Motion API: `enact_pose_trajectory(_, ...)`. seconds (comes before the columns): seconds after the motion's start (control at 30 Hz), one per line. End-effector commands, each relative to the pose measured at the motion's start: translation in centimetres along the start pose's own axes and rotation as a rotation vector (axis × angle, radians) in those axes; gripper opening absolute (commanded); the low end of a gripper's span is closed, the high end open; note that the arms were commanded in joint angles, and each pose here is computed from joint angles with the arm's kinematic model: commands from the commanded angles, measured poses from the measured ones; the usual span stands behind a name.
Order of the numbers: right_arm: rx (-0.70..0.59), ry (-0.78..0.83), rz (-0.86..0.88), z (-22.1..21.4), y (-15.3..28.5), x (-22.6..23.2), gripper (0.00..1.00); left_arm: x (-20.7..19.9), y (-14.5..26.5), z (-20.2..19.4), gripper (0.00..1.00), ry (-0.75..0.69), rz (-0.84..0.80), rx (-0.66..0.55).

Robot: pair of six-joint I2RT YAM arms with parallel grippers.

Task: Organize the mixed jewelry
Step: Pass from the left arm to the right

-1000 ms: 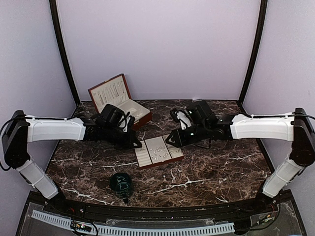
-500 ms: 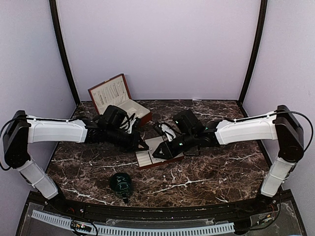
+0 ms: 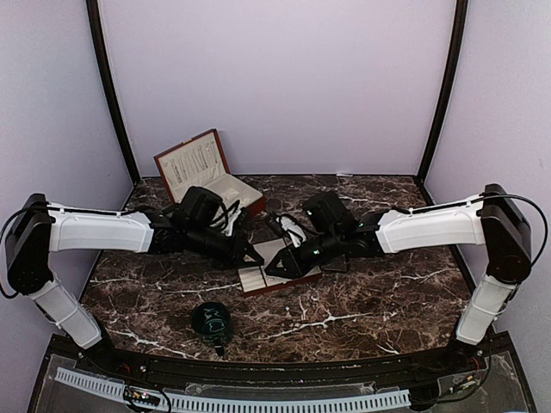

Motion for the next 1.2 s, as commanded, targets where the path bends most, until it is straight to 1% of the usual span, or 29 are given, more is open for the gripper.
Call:
enact_pose_trajectory(0.0, -0.068, 0.046, -0.003, 1.4, 0.7, 0.7, 0.23, -1.0, 0.7, -0.6, 0.00, -0.036, -0.048, -0.001)
enact_pose_trajectory(0.1, -0.075, 0.050, -0.008, 1.3, 0.9, 0.8, 0.24, -1.1, 0.7, -0.7, 0.00, -0.039, -0.052, 0.006)
enact_pose_trajectory(0.2, -0.078, 0.052, -0.024, 1.3, 1.0, 0.6, 0.23, -1.3, 0.6, -0.9, 0.00, -0.045, -0.059, 0.014)
enact_pose_trajectory(0.47, -0.075, 0.058, -0.011, 1.3, 0.9, 0.7, 0.14, -1.4, 0.6, -1.1, 0.00, -0.045, -0.060, 0.018)
enact_pose_trajectory(0.77, -0.076, 0.055, 0.005, 1.3, 0.7, 0.8, 0.00, -1.7, 0.5, -1.1, 0.00, -0.057, -0.081, 0.009)
enact_pose_trajectory(1.0, -0.093, 0.038, -0.052, 1.3, 0.9, 0.2, 0.00, -1.9, 0.8, -1.0, 0.01, -0.067, -0.080, -0.016)
enact_pose_trajectory(1.07, -0.110, 0.012, -0.074, 1.3, 1.2, -0.2, 0.00, -1.8, 1.1, -0.9, 0.07, -0.073, -0.068, -0.042)
enact_pose_trajectory(1.1, -0.128, 0.003, -0.075, 1.4, 1.5, -0.4, 0.00, -1.7, 1.4, -0.8, 0.13, -0.077, -0.060, -0.061)
enact_pose_trajectory(1.17, -0.159, -0.027, -0.076, 1.5, 2.0, -0.8, 0.00, -1.7, 2.0, -0.7, 0.31, -0.085, -0.047, -0.107)
Point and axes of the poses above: each gripper's point midway between its finger pads, its own y axis back along the fingers, its own x axis along the line the jaws close on, z = x × y, the point moved 7 cm from there along y, back along the fingers, and after that the axes turned 3 degrees about y, right-handed, at the moved point
